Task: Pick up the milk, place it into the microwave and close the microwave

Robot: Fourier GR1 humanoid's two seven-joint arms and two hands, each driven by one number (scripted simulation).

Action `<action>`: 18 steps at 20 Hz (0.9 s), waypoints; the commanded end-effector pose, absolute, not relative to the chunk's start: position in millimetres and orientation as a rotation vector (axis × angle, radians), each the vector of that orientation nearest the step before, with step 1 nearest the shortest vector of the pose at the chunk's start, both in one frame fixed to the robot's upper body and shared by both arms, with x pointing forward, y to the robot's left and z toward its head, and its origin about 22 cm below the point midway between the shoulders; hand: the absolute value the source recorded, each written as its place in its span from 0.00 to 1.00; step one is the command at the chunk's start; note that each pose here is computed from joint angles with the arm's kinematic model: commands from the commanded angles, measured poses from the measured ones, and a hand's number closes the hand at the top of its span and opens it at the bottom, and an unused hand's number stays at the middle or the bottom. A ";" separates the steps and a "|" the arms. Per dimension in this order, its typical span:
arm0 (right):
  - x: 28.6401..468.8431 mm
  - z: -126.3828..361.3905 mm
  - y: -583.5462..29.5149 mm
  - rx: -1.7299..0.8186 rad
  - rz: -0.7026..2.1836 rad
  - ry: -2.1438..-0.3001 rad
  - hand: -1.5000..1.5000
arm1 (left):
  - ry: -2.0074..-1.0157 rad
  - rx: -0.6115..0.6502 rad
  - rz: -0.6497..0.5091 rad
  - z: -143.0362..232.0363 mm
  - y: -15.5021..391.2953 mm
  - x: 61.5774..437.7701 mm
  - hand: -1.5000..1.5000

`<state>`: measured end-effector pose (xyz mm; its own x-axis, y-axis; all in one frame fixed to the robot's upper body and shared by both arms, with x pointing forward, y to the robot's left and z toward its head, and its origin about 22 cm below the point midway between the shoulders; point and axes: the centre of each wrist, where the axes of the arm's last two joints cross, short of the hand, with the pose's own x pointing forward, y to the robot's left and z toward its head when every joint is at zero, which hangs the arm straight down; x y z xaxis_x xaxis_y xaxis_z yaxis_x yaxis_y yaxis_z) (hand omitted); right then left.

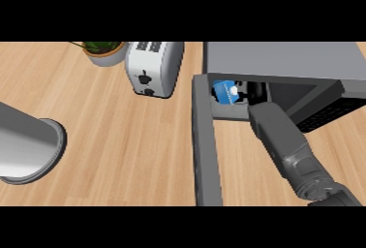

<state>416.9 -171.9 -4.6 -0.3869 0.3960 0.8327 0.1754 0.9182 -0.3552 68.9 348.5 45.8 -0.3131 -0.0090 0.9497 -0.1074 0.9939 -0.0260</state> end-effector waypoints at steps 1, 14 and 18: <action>425.2 6.7 -175.5 -0.613 0.355 -1.994 1.00 | -1.885 0.081 0.085 48.2 353.7 70.3 0.00; 433.7 19.2 -184.1 -0.864 0.218 -1.890 1.00 | -1.906 0.040 0.061 40.0 351.7 87.1 0.00; 432.5 18.4 -215.5 -0.889 0.223 -1.863 1.00 | -1.892 0.052 0.057 41.6 350.9 85.2 0.00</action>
